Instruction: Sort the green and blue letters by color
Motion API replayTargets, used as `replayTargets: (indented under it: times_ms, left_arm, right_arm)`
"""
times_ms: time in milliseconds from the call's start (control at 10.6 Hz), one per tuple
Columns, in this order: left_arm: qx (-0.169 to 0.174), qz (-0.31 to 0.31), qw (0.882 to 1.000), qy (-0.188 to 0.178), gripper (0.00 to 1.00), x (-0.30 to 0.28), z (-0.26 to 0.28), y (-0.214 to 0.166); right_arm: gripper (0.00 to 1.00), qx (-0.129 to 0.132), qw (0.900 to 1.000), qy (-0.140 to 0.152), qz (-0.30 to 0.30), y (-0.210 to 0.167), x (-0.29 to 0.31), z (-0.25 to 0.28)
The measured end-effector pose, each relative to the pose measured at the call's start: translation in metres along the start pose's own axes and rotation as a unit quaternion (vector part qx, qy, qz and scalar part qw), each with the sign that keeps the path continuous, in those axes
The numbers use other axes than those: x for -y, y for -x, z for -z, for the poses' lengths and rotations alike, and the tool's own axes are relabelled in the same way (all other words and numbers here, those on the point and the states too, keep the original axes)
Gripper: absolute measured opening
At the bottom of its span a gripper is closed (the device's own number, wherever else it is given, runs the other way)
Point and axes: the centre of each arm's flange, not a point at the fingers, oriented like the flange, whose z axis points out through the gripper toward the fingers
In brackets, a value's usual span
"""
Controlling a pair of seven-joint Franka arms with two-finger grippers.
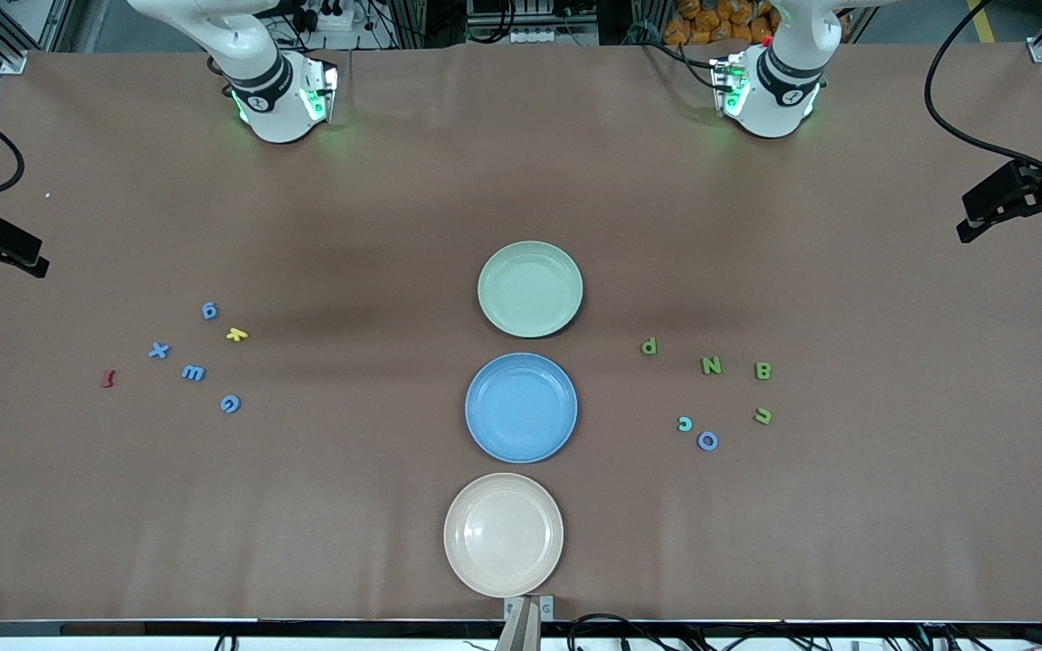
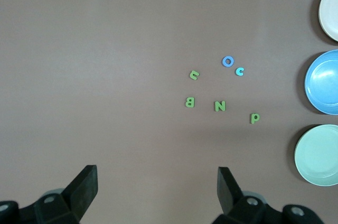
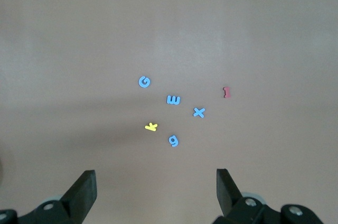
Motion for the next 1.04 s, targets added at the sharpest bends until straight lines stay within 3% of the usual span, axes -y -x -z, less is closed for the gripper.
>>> replayTargets:
  times_ms: [1042]
  left_arm:
    - [0.003,-0.009,1.0,0.001,1.0,-0.01,-0.01,-0.006]
  right_arm:
    - [1.0,-0.009,1.0,0.0,0.0,-0.002,0.001,0.001]
